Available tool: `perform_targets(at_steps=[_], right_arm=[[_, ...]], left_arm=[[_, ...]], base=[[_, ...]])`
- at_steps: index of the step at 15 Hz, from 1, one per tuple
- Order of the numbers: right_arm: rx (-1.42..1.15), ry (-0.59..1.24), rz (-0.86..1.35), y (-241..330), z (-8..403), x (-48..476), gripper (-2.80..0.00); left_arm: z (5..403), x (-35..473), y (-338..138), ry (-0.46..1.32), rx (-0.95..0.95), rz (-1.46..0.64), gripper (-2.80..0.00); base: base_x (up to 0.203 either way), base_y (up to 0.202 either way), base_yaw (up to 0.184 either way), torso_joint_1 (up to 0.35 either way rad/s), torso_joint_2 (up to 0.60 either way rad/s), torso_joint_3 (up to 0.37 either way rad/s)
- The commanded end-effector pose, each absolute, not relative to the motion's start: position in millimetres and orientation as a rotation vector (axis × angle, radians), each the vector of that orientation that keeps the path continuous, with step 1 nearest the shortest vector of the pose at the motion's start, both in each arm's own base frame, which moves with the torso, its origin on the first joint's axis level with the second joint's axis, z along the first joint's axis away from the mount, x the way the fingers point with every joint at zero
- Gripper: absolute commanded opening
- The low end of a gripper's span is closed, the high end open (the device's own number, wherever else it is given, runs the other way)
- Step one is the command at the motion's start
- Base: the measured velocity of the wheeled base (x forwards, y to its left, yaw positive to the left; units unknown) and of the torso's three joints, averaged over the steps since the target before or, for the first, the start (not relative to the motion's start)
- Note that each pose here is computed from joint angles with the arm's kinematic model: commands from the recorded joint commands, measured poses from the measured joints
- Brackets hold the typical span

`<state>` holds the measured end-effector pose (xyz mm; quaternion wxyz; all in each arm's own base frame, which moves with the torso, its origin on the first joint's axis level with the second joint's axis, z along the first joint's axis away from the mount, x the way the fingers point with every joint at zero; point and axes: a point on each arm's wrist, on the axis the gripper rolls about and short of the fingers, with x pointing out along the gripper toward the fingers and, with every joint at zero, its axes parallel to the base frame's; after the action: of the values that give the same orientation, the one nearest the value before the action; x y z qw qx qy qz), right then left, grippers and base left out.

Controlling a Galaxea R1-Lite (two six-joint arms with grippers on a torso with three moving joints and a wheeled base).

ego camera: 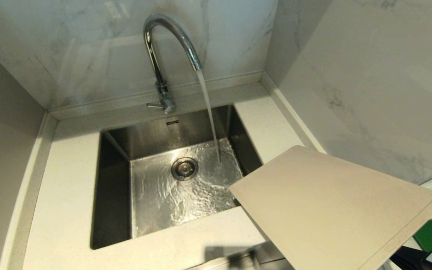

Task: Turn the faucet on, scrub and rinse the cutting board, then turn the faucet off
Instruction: Pick up the cutting board

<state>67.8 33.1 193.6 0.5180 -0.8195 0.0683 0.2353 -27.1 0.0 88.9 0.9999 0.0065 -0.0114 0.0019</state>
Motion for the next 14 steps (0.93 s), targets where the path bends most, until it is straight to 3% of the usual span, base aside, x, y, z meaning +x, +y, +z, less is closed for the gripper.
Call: perform_targets(at_steps=[1, 9, 14], right_arm=[[-1.978, 0.163, 0.566, 33.1, 193.8, 67.8, -2.8], [-1.979, 0.162, 0.566, 32.9, 193.8, 67.5, -2.8], [-1.979, 0.163, 0.565, 32.9, 193.8, 67.5, -2.8]], left_arm=[[112.3, -31.7, 0.0, -0.018, 0.011, 0.002, -2.8], [204.9, -11.3, 0.6, -0.009, 0.01, -0.061, -2.8], [254.3, 33.8, -2.5, -0.007, 0.015, -0.079, -2.8]], base=[[0.0, 0.0, 0.0, 0.0, 0.0, 0.0], [0.0, 0.0, 0.0, 0.0, 0.0, 0.0], [0.0, 0.0, 0.0, 0.0, 0.0, 0.0]])
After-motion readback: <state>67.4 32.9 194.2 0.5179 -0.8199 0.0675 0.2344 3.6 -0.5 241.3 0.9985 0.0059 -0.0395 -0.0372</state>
